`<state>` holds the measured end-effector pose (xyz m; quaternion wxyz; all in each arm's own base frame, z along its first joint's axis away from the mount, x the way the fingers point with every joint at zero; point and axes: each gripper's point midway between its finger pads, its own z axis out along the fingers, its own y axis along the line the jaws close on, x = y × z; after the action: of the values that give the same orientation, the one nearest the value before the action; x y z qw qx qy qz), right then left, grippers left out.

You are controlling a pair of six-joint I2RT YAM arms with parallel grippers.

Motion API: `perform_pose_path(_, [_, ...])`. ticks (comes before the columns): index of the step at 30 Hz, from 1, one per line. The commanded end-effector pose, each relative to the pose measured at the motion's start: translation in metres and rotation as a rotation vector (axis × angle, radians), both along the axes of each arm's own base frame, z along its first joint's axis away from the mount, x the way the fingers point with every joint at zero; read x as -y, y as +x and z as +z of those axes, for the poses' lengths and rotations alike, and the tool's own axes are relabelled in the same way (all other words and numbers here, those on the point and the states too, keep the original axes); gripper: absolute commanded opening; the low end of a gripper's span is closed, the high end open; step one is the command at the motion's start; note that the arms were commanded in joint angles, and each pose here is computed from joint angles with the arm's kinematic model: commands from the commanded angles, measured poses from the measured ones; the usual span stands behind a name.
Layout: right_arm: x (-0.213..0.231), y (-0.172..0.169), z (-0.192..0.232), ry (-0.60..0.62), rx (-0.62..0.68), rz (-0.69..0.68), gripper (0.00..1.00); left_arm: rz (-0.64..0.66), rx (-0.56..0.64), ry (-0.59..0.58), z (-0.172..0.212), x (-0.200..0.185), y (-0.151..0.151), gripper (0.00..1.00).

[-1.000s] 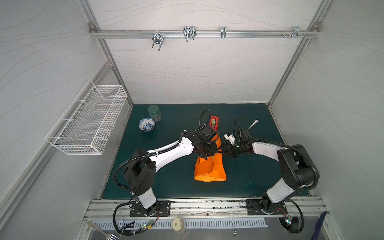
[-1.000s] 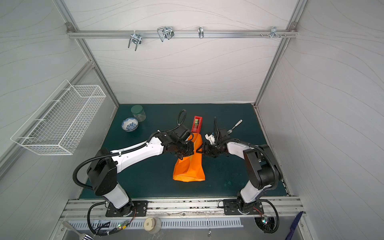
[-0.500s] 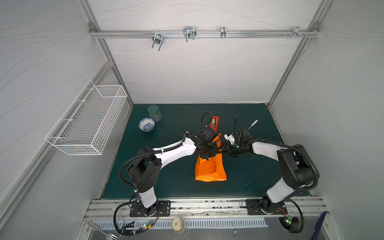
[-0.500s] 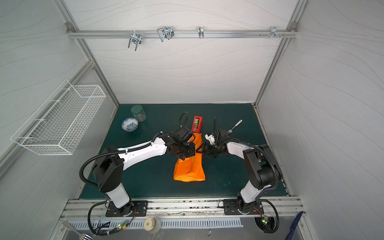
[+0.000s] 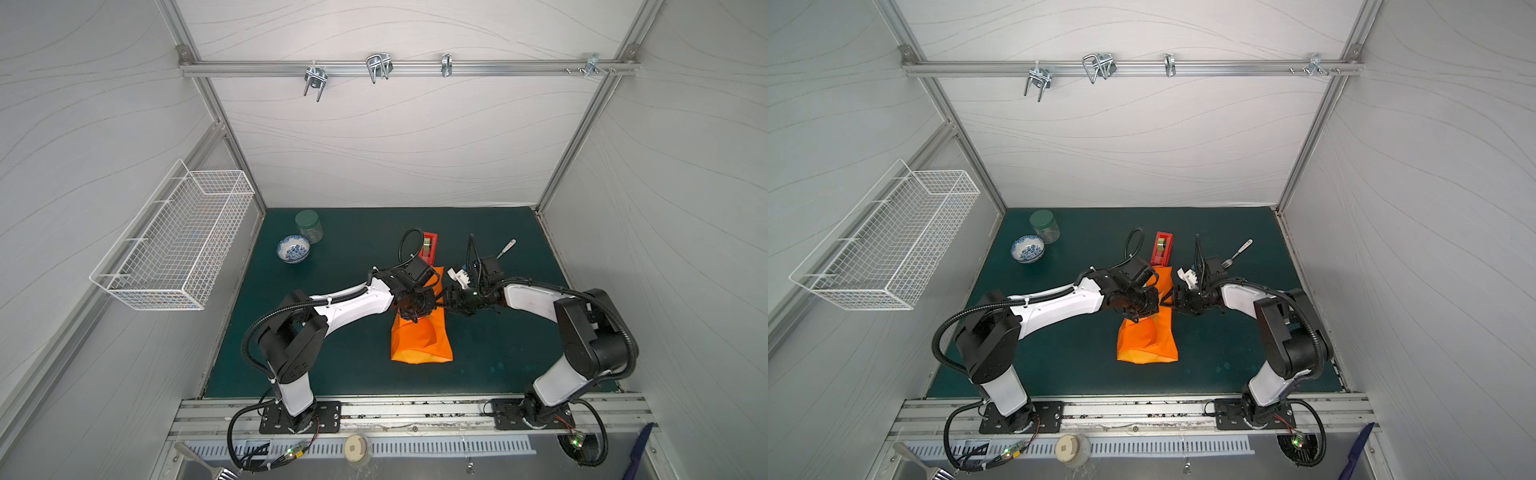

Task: Wrap the gift box in paper

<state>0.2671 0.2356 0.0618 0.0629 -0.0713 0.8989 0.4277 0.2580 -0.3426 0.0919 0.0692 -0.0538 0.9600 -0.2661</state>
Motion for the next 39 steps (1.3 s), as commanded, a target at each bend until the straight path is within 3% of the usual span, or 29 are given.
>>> perform_pose_path(1, [0.012, -0.029, -0.033, -0.119, -0.113, 0.006, 0.71, -0.036, 0.042, -0.061, 0.011, 0.021, 0.009, 0.02])
perform_pose_path(10, [0.013, -0.027, -0.033, -0.128, -0.106, 0.004, 0.71, -0.101, 0.13, 0.059, 0.037, -0.014, 0.008, 0.02])
perform_pose_path(17, [0.014, -0.028, -0.034, -0.132, -0.106, 0.006, 0.7, -0.072, 0.111, 0.043, 0.041, -0.029, 0.005, 0.01])
perform_pose_path(26, [0.013, -0.028, -0.035, -0.13, -0.11, 0.006, 0.7, -0.049, 0.074, -0.051, 0.04, -0.002, 0.007, 0.0])
perform_pose_path(39, [0.012, -0.028, -0.034, -0.124, -0.106, 0.009, 0.7, -0.069, 0.031, -0.016, 0.017, 0.009, 0.0, 0.0])
